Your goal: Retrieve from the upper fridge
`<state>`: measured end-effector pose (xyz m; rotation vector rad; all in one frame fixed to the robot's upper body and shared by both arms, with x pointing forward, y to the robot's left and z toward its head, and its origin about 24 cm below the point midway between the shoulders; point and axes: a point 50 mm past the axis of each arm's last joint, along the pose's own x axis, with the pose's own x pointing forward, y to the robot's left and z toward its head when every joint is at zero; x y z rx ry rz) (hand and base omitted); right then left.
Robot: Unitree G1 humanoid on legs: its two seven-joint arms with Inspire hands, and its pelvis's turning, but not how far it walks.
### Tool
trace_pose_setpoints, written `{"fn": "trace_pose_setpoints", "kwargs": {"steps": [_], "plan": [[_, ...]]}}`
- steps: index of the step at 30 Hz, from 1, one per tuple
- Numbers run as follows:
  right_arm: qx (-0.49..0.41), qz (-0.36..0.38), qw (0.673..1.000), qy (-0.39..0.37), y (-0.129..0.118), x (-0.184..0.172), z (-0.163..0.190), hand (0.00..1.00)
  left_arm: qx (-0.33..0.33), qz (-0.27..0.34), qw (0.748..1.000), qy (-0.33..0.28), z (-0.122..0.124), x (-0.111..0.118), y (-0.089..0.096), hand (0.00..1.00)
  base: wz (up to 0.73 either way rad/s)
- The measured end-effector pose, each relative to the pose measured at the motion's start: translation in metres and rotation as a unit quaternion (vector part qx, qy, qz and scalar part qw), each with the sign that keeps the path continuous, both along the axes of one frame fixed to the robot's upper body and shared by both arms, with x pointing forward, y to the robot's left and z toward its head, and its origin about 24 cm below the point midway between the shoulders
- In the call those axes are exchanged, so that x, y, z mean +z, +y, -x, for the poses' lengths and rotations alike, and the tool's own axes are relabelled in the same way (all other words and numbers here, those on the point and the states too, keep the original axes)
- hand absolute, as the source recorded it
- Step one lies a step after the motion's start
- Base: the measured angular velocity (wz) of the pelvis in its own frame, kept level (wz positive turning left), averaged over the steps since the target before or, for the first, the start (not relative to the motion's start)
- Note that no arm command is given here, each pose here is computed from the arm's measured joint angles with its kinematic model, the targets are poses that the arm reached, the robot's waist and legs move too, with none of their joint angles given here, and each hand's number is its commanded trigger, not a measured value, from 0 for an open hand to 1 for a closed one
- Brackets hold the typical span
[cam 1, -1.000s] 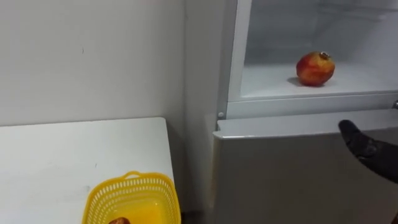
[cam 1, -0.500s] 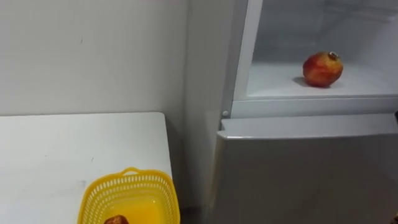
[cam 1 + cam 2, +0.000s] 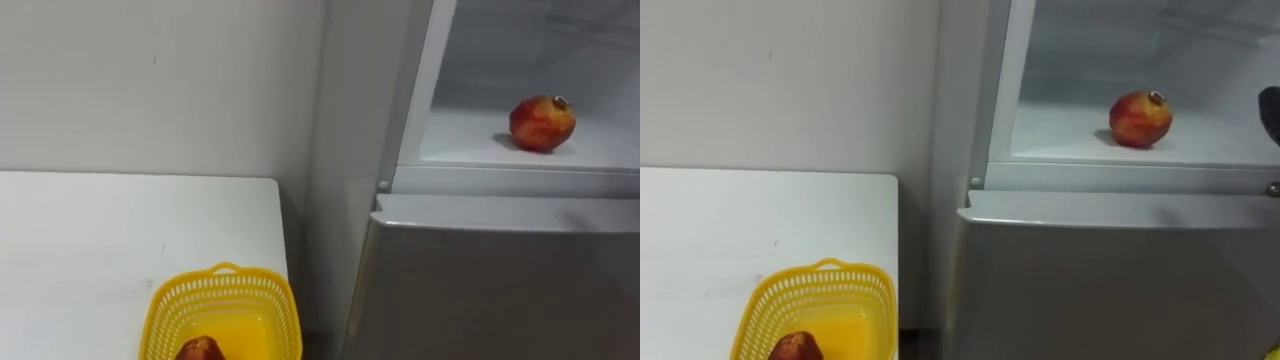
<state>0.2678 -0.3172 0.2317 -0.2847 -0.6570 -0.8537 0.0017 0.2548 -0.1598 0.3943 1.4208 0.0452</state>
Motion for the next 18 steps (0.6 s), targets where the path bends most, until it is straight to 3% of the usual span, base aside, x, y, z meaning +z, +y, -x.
{"fn": "trace_pose_setpoints", "kwargs": {"steps": [12, 18], "plan": [[0.106, -0.096, 0.985, 0.092, -0.020, -0.007, -0.039, 0.00, 0.014, -0.014, 1.000, -0.015, -0.005, 0.006, 0.012, 0.00, 0.10], [0.160, -0.169, 0.968, 0.097, -0.023, -0.002, -0.055, 0.00, 0.023, -0.019, 0.999, 0.013, 0.012, 0.008, 0.014, 0.00, 0.03]]}}
